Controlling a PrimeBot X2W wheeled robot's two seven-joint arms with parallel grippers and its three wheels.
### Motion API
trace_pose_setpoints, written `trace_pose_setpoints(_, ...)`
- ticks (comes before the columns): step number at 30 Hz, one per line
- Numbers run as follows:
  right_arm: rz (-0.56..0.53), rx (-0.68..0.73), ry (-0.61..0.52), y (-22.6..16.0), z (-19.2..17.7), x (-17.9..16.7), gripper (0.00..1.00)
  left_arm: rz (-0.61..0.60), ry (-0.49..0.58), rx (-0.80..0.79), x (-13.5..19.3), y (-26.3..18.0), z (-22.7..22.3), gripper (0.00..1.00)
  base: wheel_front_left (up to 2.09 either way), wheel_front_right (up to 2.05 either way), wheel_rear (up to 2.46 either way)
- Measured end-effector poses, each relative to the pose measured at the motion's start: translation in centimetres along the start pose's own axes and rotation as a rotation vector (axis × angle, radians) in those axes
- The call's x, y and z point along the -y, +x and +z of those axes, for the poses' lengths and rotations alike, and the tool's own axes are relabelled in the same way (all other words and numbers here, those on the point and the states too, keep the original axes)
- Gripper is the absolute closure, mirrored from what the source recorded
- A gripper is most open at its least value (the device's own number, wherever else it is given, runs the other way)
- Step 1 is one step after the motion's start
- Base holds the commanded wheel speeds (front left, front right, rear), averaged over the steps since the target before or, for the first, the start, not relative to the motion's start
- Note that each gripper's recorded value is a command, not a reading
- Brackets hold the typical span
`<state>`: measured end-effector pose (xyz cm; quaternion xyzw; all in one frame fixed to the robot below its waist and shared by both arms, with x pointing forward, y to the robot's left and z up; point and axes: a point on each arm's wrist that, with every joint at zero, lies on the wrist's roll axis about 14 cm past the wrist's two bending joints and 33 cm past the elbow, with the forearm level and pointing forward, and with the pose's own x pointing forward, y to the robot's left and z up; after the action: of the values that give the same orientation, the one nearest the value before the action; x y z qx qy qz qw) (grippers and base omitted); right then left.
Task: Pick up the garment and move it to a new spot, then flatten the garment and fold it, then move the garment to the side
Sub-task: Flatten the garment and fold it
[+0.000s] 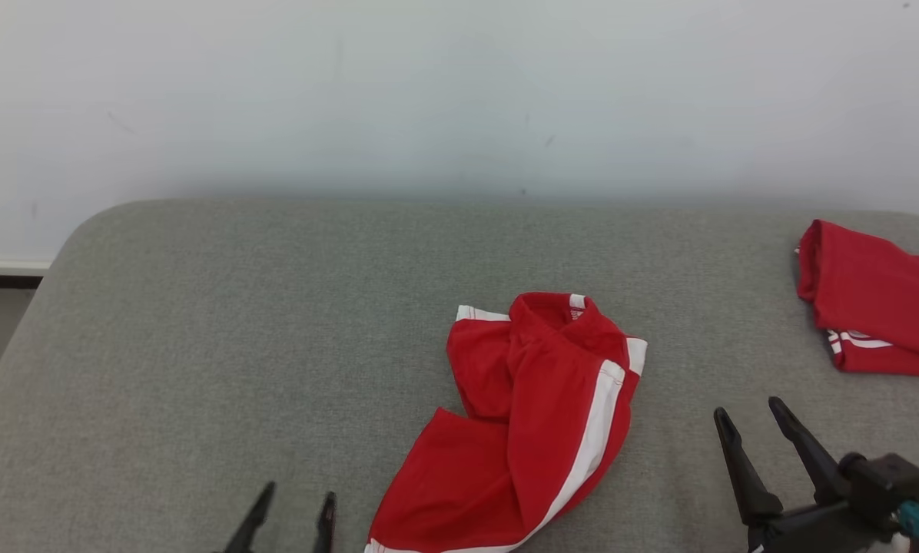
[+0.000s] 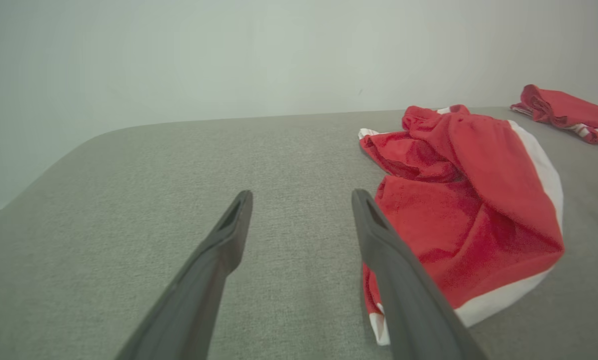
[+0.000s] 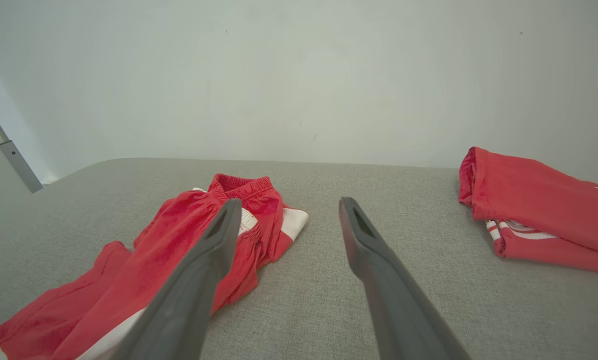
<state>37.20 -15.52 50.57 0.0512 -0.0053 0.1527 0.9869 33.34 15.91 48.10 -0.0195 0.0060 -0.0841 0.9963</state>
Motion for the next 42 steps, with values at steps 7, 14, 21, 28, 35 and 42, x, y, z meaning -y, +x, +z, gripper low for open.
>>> trace_pose_setpoints(7, 0.092, -0.1, -0.051, 3.4, -1.2, -0.5, 0.0, -0.147, -0.03, -0.166, 3.7, -0.7, -4.5, 0.0, 0.0, 0.0, 0.0)
trace_pose_setpoints(14, 0.179, -0.226, -0.069, 6.2, -3.5, -1.7, 0.0, -0.195, -0.061, -0.283, 4.5, -0.9, -7.7, 0.0, 0.0, 0.0, 0.0)
trace_pose_setpoints(21, 0.25, -0.291, -0.107, 8.3, -4.5, -2.7, 0.0, -0.203, -0.069, -0.338, 4.3, -0.8, -9.2, 0.0, 0.0, 0.0, 0.0)
trace_pose_setpoints(28, 0.3, -0.379, -0.141, 9.6, -6.1, -2.9, 0.0, -0.202, -0.083, -0.368, 4.0, 0.2, -9.8, 0.0, 0.0, 0.0, 0.0)
trace_pose_setpoints(35, 0.351, -0.456, -0.153, 10.2, -7.8, -3.4, 0.61, -0.227, -0.116, -0.422, 5.0, 0.6, -11.1, 0.19, 0.0, 0.0, 0.0)
trace_pose_setpoints(42, 0.384, -0.418, -0.145, 10.4, -7.5, -3.7, 1.0, -0.231, -0.145, -0.444, 5.4, 1.0, -11.6, 1.0, 0.0, 0.0, 0.0)
